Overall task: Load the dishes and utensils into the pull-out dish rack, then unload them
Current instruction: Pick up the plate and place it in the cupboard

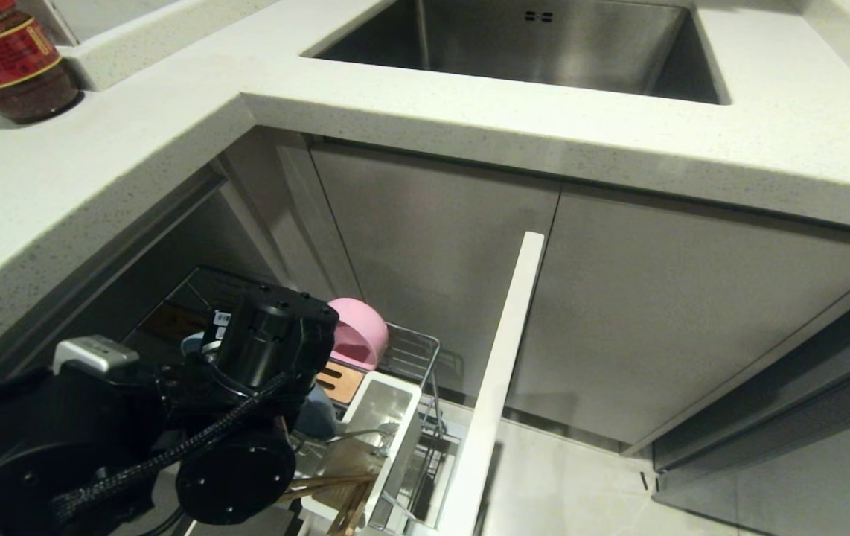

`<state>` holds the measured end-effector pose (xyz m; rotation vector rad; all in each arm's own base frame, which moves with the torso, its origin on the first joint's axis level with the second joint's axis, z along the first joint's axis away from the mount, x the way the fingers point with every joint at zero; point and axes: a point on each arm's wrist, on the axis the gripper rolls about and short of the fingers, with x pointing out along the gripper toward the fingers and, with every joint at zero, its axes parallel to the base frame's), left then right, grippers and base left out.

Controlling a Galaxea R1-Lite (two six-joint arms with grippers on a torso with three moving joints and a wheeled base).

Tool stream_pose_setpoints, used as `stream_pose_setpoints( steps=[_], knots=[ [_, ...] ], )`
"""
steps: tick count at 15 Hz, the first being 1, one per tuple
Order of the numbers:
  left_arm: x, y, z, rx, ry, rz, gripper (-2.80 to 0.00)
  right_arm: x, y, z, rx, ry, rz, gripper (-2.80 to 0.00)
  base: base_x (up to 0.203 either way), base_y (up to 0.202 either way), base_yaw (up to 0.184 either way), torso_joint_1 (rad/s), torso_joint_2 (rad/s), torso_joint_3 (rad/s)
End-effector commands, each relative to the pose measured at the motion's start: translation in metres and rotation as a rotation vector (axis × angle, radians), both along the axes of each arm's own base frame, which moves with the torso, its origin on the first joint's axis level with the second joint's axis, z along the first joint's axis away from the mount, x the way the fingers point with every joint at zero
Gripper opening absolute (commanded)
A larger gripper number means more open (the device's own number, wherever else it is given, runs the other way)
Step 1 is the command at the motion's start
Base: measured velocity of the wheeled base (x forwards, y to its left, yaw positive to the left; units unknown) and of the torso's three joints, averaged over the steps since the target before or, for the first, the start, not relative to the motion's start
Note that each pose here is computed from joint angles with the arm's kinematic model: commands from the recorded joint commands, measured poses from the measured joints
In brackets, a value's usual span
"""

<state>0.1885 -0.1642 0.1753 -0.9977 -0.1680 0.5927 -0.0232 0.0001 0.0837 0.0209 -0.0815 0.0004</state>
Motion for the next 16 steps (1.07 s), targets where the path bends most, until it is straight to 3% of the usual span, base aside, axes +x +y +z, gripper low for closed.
stream_pose_setpoints(
  steps=[1,12,13,16],
  knots=[
    [0.0032,-0.0009,-0.0052,0.006,0.004,0.014,-2.8,0.002,0.0,-0.0072,0.0,0.025,0.0,-2.8,0.0,0.0,0.0,0.0,0.0,0.0],
    [0.0008,-0.0002,-0.0141,0.019,0.049,0.006,-2.8,0.002,0.0,-0.0072,0.0,0.025,0.0,-2.8,0.0,0.0,0.0,0.0,0.0,0.0],
    [0.0005,0.0001,-0.0135,0.019,0.048,0.007,0.0,0.002,0.0,-0.0072,0.0,0.025,0.0,-2.8,0.0,0.0,0.0,0.0,0.0,0.0],
    [-0.0009,0.0004,-0.0112,0.019,0.043,0.006,0.0,0.002,0.0,-0.0072,0.0,0.025,0.0,-2.8,0.0,0.0,0.0,0.0,0.0,0.0]
  ],
)
